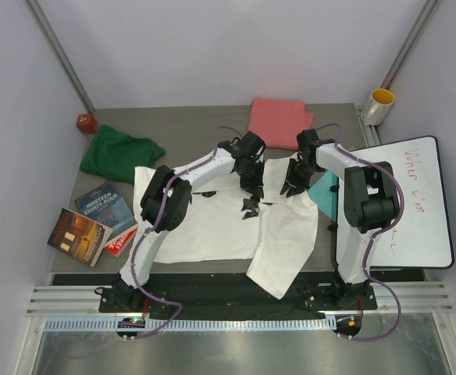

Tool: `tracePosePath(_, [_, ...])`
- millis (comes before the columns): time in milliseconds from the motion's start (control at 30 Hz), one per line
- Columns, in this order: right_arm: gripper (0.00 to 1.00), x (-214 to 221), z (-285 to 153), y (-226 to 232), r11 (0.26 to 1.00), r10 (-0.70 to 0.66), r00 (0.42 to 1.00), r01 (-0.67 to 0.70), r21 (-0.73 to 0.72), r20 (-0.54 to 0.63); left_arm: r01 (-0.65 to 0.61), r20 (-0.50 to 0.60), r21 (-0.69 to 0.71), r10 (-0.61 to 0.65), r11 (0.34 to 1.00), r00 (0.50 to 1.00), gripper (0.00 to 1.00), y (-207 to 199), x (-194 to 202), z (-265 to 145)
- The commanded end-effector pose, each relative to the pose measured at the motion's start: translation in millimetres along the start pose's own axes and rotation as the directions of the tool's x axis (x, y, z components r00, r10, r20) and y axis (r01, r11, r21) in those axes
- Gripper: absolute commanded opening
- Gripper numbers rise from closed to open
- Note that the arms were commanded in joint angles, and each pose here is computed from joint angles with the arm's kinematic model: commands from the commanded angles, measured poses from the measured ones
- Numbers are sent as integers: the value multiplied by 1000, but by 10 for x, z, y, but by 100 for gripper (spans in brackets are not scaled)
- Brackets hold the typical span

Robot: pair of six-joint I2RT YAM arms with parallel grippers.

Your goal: Fold and stack the t-shirts

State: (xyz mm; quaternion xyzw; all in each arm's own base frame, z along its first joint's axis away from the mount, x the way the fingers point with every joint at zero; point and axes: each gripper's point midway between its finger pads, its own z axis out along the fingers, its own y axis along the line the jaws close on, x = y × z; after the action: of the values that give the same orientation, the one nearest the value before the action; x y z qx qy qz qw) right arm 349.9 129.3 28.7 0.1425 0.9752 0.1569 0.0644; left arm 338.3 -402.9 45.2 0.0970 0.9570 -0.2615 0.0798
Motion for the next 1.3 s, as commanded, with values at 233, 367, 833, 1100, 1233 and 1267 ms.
tracePosePath(233, [31,-449,-492,296,999,-16,985,21,-27,173,-15,-64,39,17,999,998,31,-36,162,-180])
tracePosePath(367, [32,-642,-538,224,1000,-20,975,17,16,221,-21,-82,-1,21,1000,996,38,25,161,-165])
tracePosePath(833, [30,-1151,-131,-141,993,-14,956,-21,115,294,71,161,-173,-43,982,986,42,833,-492,-901])
tracePosePath(1100, [18,-1322,113,-379,978,11,960,-70,199,279,145,221,-290,-82,946,972,26,1578,-740,-1129])
tracePosePath(1233, [11,-1279,132,-512,968,25,966,-88,236,259,126,147,-369,-76,921,986,0,1861,-644,-954])
tracePosePath(1267, [11,-1270,119,-569,964,34,966,-99,245,254,130,130,-381,-86,915,988,0,1901,-599,-918])
